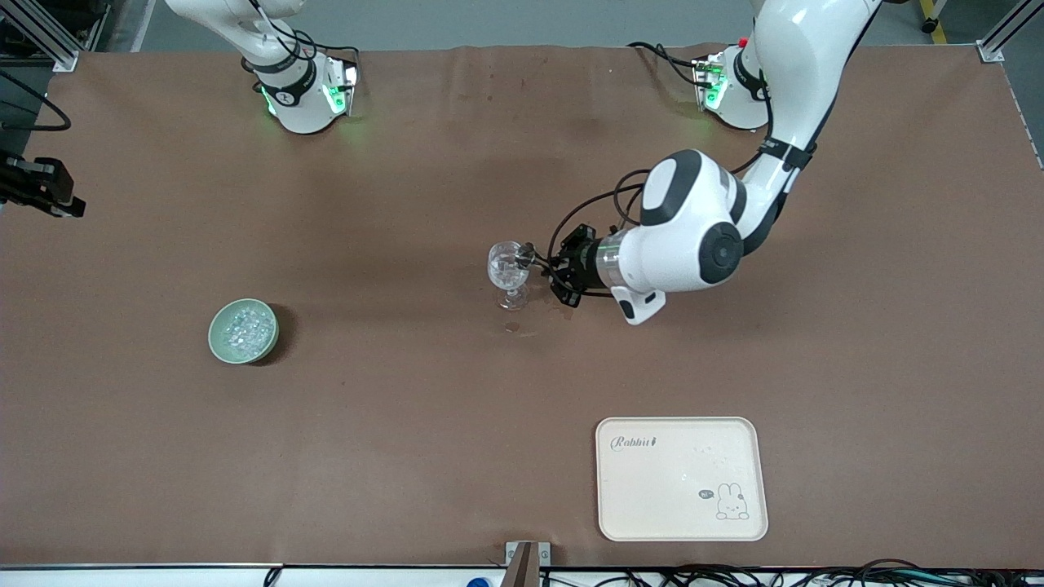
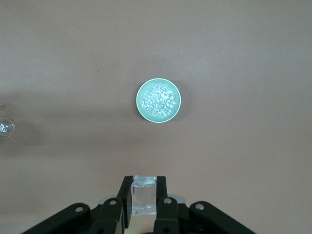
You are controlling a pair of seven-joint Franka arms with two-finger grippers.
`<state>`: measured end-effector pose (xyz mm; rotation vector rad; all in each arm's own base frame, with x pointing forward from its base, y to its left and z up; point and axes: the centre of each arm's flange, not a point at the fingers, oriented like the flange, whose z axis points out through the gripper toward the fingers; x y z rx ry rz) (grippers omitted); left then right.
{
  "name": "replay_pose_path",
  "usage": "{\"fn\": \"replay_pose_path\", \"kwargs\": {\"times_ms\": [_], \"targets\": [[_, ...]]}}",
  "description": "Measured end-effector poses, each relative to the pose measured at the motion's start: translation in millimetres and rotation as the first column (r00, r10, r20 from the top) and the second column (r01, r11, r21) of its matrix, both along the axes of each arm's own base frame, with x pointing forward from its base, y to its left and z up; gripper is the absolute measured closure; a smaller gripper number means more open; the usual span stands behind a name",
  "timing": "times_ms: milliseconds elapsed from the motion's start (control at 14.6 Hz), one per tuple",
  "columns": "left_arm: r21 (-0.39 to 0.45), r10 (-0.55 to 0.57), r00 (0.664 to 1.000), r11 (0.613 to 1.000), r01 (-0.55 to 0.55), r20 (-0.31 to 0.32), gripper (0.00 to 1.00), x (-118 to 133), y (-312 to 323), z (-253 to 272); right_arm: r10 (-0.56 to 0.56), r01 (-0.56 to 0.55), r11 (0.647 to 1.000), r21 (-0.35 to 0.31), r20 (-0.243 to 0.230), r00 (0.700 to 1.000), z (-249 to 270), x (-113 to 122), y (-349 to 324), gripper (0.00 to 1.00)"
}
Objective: Pour wine and add ice with both arms
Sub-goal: 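Tilt the jigger over the wine glass with the left gripper to pour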
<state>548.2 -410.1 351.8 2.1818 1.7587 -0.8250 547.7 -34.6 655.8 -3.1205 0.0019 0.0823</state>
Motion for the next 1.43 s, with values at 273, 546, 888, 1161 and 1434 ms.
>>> {"fn": "replay_pose_path", "kwargs": {"times_ms": [273,546,888,1161,1434], "targets": [[0.080,-0.017,1.000,0.997,0.016,0.015,0.78,-14.7,-17.5,-2.2,0.000,0.000,1.000,0.000,0.000,1.000,0.0,0.1,0.0,0.77],[0.130,-0.001,0.999,0.991,-0.003,0.033,0.78,-19.7,-26.4,0.3,0.000,0.000,1.000,0.000,0.003,1.000,0.1,0.4,0.0,0.77],[0.188,0.017,0.998,0.982,-0.029,0.067,0.78,-21.1,-34.1,7.0,0.000,0.000,1.000,0.000,0.004,1.000,-0.1,0.7,0.0,0.77],[0.192,0.018,0.997,0.981,-0.032,0.073,0.78,-20.1,-35.6,7.9,0.000,0.000,1.000,-0.001,0.008,1.000,-0.2,1.7,0.0,0.77],[0.117,0.008,0.999,0.993,-0.013,0.043,0.78,-14.9,-31.8,6.9,0.000,0.000,1.000,-0.001,0.008,1.000,-0.4,1.9,0.3,0.77]]}}
